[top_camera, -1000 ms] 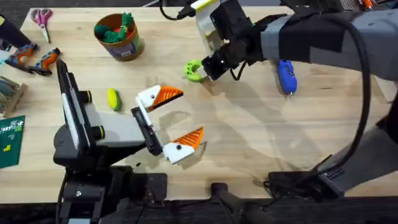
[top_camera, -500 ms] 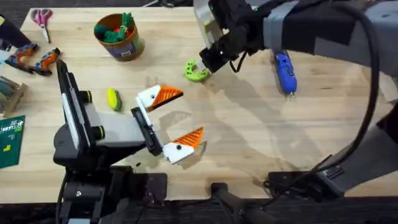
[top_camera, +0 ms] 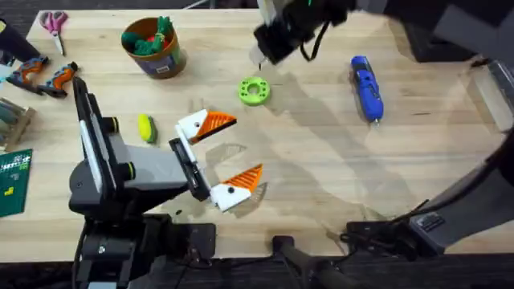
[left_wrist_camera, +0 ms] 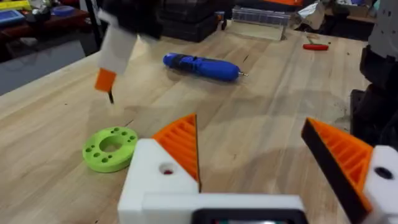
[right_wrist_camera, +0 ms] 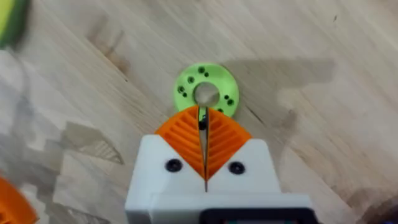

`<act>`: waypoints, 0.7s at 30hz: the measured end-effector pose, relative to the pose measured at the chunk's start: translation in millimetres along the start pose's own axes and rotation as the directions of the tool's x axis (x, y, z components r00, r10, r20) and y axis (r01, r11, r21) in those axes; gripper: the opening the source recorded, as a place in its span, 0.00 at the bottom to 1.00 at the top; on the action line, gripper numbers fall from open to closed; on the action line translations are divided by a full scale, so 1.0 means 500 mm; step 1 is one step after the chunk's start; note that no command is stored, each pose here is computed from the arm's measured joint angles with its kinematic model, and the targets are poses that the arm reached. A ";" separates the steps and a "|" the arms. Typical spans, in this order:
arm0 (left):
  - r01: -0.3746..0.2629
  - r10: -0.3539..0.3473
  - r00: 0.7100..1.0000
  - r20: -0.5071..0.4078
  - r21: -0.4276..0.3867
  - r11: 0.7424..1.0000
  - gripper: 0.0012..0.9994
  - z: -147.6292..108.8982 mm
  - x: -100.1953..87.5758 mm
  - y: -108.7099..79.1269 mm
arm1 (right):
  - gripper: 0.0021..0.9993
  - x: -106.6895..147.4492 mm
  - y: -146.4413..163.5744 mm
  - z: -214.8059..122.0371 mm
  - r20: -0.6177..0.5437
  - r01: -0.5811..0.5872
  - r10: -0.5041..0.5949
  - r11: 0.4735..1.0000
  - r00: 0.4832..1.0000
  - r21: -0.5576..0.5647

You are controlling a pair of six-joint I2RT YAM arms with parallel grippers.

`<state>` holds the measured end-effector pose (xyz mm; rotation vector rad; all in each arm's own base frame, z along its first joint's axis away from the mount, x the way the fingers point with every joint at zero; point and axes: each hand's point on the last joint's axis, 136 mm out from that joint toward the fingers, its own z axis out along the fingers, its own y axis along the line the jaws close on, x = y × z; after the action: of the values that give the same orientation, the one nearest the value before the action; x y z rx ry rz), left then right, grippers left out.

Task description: Pick up the gripper from the table and insert it into the empty holder that is missing its gripper. Then pick up a screw, insert it into the mounting hole, and use the screwdriver to tighten it. Finally, clean up the table by picking up the vegetable and placing it into the bucket.

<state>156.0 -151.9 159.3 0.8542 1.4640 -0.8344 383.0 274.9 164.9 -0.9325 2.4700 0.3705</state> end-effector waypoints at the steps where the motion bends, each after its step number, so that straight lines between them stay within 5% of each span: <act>1: 0.000 0.000 1.000 0.000 0.000 1.000 0.99 0.000 0.000 0.000 | 0.00 -0.011 0.004 -0.013 0.008 0.001 -0.001 1.000 1.000 -0.003; 12: 0.000 0.000 1.000 0.000 0.000 1.000 0.99 0.000 0.000 0.000 | 0.00 -0.042 0.141 -0.139 0.063 0.106 -0.102 0.991 0.993 -0.075; 21: 0.000 0.000 1.000 0.000 0.000 1.000 0.99 0.000 0.000 0.000 | 0.00 -0.019 0.305 -0.162 0.078 0.256 -0.246 0.951 0.966 -0.172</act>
<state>156.0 -151.9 159.3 0.8541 1.4644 -0.8346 259.3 359.0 251.6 -1.2779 2.2588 0.5304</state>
